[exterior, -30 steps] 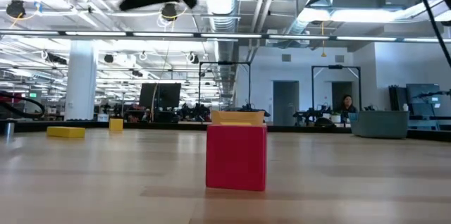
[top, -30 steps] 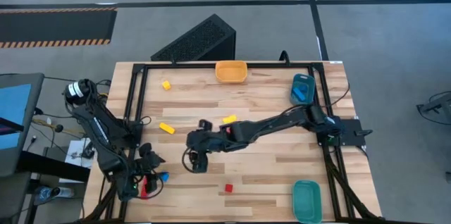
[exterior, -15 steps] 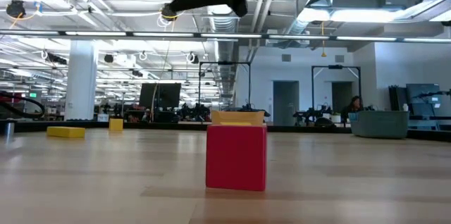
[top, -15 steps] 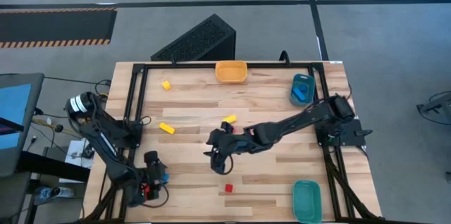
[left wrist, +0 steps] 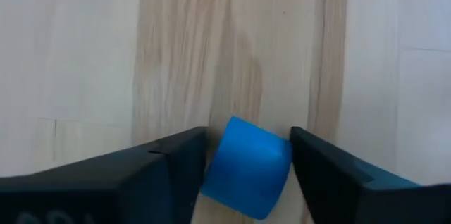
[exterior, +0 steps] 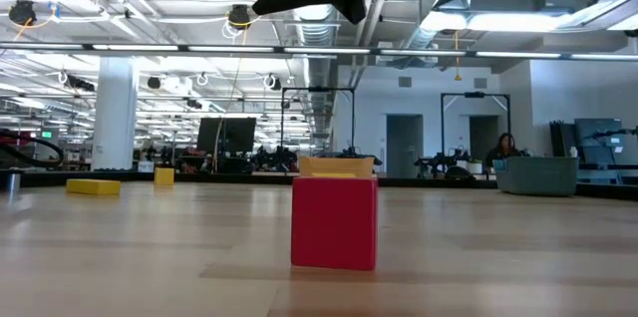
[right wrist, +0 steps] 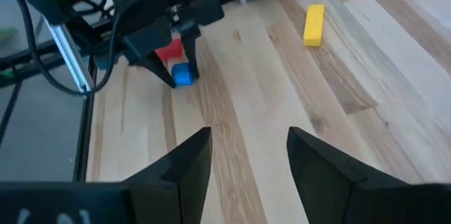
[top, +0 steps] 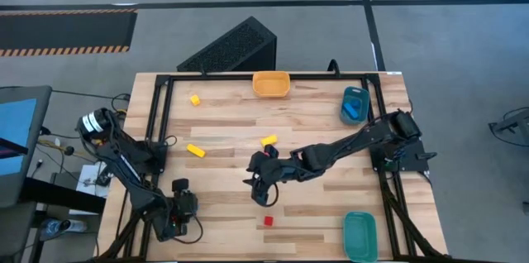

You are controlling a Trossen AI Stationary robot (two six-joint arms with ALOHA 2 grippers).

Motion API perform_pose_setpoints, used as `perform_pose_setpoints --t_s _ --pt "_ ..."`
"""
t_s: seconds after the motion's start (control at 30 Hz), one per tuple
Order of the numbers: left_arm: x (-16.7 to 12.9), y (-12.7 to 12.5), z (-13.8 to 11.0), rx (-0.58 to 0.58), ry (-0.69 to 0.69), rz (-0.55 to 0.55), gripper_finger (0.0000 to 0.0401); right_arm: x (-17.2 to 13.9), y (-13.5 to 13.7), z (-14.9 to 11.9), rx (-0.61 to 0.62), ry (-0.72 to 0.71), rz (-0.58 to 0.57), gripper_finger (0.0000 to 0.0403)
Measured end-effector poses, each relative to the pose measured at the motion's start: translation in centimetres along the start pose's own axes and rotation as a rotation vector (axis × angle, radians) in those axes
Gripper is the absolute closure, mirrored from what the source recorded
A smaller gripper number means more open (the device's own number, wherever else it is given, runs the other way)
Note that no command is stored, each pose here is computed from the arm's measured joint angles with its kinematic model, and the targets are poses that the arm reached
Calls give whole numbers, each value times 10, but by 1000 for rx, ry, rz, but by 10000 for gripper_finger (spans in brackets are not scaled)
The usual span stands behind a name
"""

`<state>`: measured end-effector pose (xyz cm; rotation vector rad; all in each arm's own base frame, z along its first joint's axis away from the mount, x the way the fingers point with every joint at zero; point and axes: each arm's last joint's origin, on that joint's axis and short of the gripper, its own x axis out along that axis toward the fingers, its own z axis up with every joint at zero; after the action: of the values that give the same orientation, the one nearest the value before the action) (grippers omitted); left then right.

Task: Sort & place blocks by color
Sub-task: Put the blue block into the blue bin

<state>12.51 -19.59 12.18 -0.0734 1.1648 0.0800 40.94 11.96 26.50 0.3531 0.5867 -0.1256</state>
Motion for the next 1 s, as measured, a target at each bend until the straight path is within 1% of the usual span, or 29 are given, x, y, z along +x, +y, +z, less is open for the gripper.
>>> perform_pose_setpoints --t_s 0.1,0.17,0.3,0.4,0.47,0.57,0.73,0.8,0.87,1.0 --pt "0 0 0 -6 9 -4 278 0 0 0 32 5 0 198" --pt "0 1 1 -30 14 -5 300 1 0 -1 68 8 -1 198" --pt "-4 5 8 -86 7 -25 300 6 -1 -5 142 30 5 198" --pt "-11 13 13 -114 -19 -16 300 5 -2 -2 240 20 18 198" --pt "-20 14 20 -158 -88 -42 291 6 -2 0 316 12 21 198" --pt "-32 19 26 -202 -203 -37 279 6 0 4 395 -25 53 198" --pt "-55 28 37 -286 -421 -45 287 6 3 9 515 -23 133 198" --pt "-64 32 40 -318 -492 -57 290 5 6 8 570 -19 146 196" --pt "-75 36 44 -313 -555 -74 291 4 8 7 621 -22 153 191" --pt "-93 37 52 -219 -682 -102 287 2 15 14 713 -73 233 168"
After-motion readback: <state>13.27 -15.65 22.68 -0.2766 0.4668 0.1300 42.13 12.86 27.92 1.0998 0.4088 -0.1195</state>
